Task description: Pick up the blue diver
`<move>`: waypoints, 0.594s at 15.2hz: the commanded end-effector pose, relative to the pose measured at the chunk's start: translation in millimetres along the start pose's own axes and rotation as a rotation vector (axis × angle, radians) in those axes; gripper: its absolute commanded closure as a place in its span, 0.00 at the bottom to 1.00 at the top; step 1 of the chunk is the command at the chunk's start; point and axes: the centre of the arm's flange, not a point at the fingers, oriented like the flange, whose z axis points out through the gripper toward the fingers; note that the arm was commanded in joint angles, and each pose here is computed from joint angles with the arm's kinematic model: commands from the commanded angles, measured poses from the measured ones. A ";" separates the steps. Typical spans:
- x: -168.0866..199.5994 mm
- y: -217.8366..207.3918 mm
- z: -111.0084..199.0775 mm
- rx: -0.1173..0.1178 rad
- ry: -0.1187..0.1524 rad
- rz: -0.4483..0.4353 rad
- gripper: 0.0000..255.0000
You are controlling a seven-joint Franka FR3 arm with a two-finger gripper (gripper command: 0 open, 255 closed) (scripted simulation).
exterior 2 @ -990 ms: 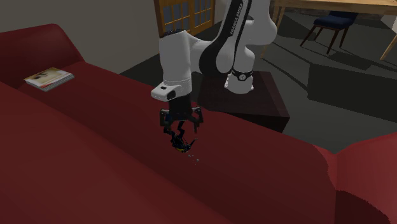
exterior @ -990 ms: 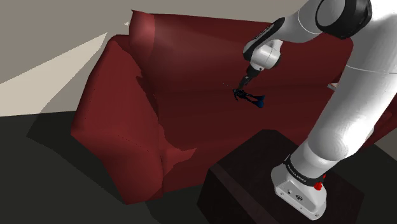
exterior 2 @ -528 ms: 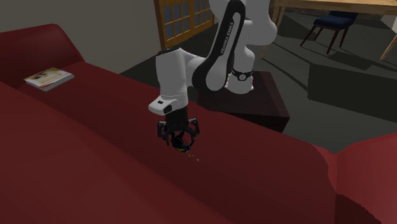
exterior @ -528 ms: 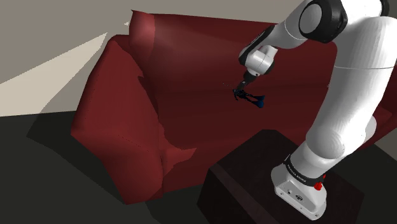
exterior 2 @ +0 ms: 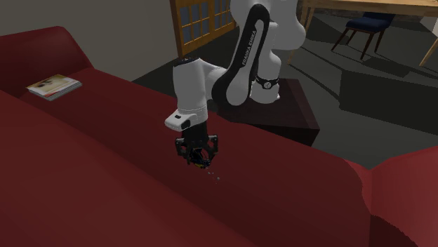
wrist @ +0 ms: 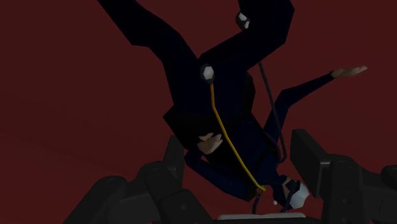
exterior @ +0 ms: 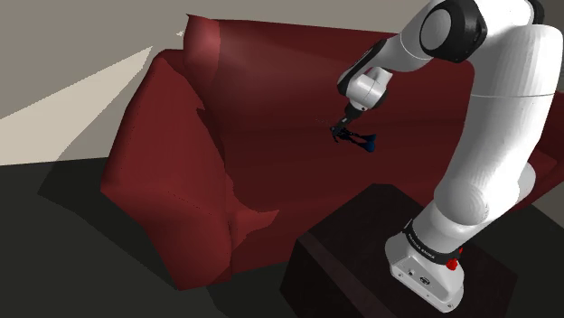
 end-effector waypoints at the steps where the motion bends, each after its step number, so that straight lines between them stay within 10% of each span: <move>1: -0.8 0.2 0.6 0.000 -0.001 0.001 1.00; 9: 5.1 0.0 -20.5 0.000 -0.001 0.001 1.00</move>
